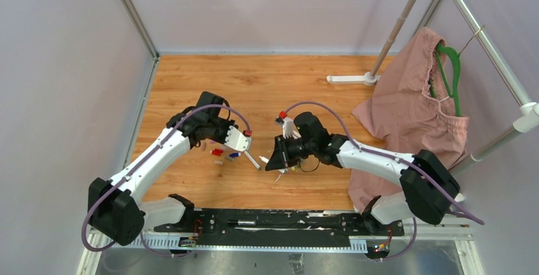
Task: Open the pen caps
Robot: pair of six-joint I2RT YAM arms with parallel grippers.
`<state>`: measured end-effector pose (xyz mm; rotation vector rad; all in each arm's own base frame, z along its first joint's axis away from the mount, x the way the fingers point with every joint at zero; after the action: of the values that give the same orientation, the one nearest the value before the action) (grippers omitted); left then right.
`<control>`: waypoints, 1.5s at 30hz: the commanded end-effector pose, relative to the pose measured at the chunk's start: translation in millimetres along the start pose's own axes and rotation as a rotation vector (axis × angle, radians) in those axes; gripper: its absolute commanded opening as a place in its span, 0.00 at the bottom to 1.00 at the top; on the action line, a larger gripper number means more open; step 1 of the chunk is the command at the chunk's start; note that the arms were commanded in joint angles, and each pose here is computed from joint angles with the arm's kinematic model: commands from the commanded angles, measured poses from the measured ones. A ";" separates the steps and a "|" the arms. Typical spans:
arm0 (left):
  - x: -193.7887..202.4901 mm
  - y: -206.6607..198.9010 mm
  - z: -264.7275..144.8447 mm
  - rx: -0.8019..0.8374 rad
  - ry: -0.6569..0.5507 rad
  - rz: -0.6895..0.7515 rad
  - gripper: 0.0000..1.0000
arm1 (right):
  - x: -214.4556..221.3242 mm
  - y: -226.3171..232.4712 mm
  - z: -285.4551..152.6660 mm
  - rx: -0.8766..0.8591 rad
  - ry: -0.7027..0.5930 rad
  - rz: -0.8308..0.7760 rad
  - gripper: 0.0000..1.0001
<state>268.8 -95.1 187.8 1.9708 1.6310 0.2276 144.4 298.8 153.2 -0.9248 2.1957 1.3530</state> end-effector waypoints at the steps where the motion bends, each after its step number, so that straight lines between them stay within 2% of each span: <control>1: -5.3 -2.2 3.3 0.068 -0.026 -0.110 0.00 | -11.7 -50.9 -35.3 0.433 0.003 -0.122 0.00; 3: -10.1 -2.6 9.7 0.116 -0.031 -0.175 0.00 | -16.4 -78.7 -56.4 0.646 -0.019 -0.154 0.00; 8: -19.7 -3.7 33.1 0.196 -0.031 -0.296 0.00 | -14.1 -131.4 -99.9 0.983 -0.069 -0.086 0.00; 16: -27.0 -0.4 77.1 0.263 -0.034 -0.365 0.00 | 22.8 -166.4 -114.6 1.195 0.022 -0.006 0.00; 20: -36.7 5.1 98.8 0.264 -0.033 -0.359 0.00 | 34.5 -172.0 -114.8 1.214 0.049 0.018 0.01; 27: -45.6 10.8 129.3 0.301 -0.004 -0.365 0.00 | 51.2 -177.8 -105.3 1.175 0.087 0.039 0.10; 33: -39.1 3.6 144.4 0.326 0.036 -0.340 0.01 | 60.2 -180.3 -93.0 1.111 0.124 0.052 0.23; 35: -39.8 3.0 146.5 0.332 0.032 -0.342 0.06 | 60.7 -180.4 -90.9 1.099 0.132 0.054 0.30; 37: -40.2 0.5 148.0 0.342 0.028 -0.338 0.14 | 60.7 -180.7 -90.8 1.098 0.140 0.054 0.35; 40: -39.4 -3.2 149.2 0.354 0.028 -0.333 0.28 | 61.1 -179.4 -91.9 1.098 0.150 0.054 0.37; 45: -40.6 -5.7 146.0 0.360 0.014 -0.324 0.34 | 57.4 -174.6 -94.2 1.091 0.135 0.054 0.38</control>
<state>327.5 -174.8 73.2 1.8856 2.1174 -0.1601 246.2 152.9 61.4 -0.4745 2.4239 -0.0017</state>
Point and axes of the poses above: each gripper's point midway between its finger pads, its own z axis out along the fingers, its own y axis along the line the jaws close on, x = y × z, the point moved 5 cm from there along -z, back along the fingers, and after that the axes turned 13 degrees about -z, right-handed, at the moved point
